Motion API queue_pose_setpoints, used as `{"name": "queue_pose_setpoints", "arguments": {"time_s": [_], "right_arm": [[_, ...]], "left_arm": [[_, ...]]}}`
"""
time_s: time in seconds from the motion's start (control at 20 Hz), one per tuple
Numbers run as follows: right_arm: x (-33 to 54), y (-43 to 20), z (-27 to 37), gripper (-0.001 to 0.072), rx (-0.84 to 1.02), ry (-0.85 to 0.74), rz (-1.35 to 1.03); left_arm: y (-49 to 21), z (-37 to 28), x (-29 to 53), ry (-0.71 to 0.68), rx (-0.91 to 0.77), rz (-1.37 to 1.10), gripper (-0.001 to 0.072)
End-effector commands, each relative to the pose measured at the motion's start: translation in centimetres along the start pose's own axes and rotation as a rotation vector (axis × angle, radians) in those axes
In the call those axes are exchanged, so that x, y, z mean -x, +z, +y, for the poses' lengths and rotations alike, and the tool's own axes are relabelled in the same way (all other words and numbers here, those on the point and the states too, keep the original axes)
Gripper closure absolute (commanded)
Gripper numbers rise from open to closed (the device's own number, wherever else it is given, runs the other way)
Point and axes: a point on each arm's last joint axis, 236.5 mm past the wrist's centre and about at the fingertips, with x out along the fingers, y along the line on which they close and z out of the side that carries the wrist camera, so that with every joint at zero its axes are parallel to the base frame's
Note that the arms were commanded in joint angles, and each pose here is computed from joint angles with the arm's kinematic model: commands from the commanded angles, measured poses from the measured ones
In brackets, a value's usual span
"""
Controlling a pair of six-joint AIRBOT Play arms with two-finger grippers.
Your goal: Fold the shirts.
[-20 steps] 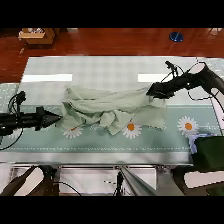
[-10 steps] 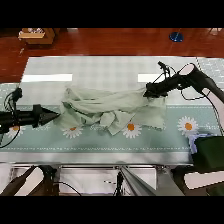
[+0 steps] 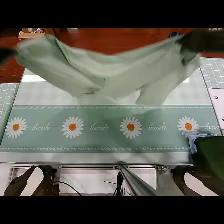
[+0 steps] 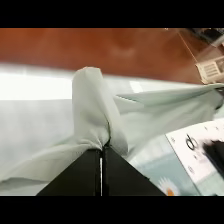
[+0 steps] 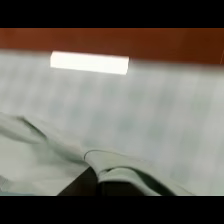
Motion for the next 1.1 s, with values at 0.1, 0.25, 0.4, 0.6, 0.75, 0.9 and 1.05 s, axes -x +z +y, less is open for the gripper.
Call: {"name": "queue_pose_setpoints", "arguments": {"time_s": [0.1,0.25,0.4,0.6,0.75,0.9,1.05], "right_arm": [[17.1,12.6,8.7,0.0691,0.146,-0.078,-0.531],[21.5,13.4,11.7,0.0691,0.141,-0.054,-0.605],[22.2,10.6,13.2,0.0691,0.112,-0.033,-0.496],[21.9,3.4,11.4,0.0691,0.085,-0.138,-0.220],[21.9,-2.7,9.2,0.0691,0.056,-0.226,0.036],[20.5,-6.0,8.2,0.0691,0.019,-0.219,0.209],[16.8,-9.7,5.5,0.0691,-0.049,-0.206,0.384]], "left_arm": [[10.7,-17.0,7.8,0.006,-0.475,-0.384,0.0676],[11.8,-21.7,11.2,0.125,-0.640,-0.477,0.0676],[10.3,-22.1,13.3,0.289,-0.686,-0.449,0.0676],[4.6,-18.5,14.4,0.483,-0.599,-0.239,0.0676],[0.0,-15.7,14.9,0.563,-0.518,-0.037,0.0676],[-2.6,-13.1,14.3,0.562,-0.429,0.089,0.0676],[-5.5,-9.0,12.2,0.500,-0.291,0.226,0.0676]]}}
